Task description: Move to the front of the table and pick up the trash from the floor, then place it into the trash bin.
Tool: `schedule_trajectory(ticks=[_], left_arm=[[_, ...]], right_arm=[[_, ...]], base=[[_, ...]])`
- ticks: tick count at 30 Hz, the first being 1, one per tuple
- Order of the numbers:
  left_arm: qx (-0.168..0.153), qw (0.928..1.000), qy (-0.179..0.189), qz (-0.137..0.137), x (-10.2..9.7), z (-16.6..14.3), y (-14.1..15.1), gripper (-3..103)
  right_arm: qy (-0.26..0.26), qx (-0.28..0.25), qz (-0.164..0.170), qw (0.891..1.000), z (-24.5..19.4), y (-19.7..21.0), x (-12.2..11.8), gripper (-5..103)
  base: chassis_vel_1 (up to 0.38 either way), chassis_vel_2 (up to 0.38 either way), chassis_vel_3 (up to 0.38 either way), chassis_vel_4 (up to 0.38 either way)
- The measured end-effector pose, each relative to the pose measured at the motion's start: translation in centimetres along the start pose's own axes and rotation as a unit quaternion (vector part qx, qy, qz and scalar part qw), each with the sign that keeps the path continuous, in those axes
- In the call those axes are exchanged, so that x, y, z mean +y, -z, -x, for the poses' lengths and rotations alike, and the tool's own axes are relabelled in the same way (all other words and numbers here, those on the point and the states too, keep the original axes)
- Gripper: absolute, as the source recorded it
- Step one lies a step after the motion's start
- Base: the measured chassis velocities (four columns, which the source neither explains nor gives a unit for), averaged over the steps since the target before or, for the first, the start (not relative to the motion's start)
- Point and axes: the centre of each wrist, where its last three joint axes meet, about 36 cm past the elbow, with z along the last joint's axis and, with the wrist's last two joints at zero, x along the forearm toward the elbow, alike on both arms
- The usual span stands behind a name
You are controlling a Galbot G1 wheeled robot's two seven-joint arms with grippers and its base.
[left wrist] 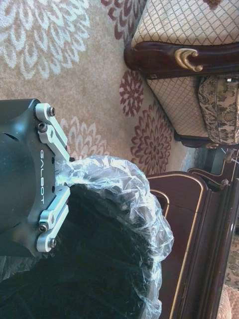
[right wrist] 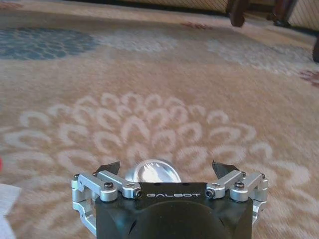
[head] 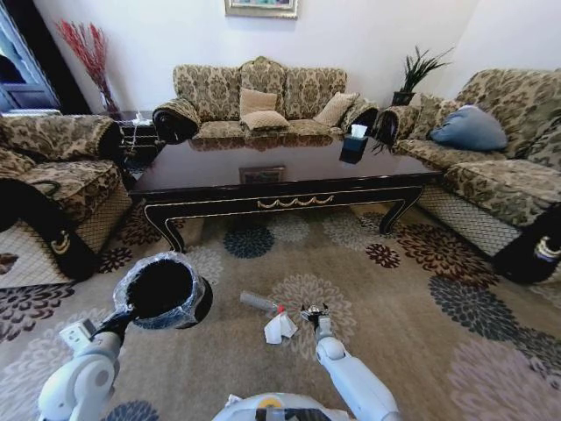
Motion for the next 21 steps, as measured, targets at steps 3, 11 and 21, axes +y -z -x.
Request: schedule_trajectory(ticks=[3, 11, 21], left_arm=[[0.001, 1.0, -0.001, 0.0, -0.1, -0.1, -0.1, 2], [0.001, 1.0, 0.0, 0.001, -0.1, -0.1, -0.1, 2], [0.001, 1.0, 0.001, 0.0, -0.1, -0.2, -0.2, 2]], right_arm=[[-0.009, 0.014, 0.014, 1.0, 0.3, -0.7, -0.2, 100], [-0.003, 0.024, 0.028, 0.999, 0.4, -1.4, -0.3, 100], [0.01, 0.019, 0.022, 1.0, 0.2, -1.6, 0.2, 71]], base=[[0.0, 0.0, 0.0, 0.0], [0.0, 0.0, 0.0, 0.0], [0.0, 0.0, 0.0, 0.0]])
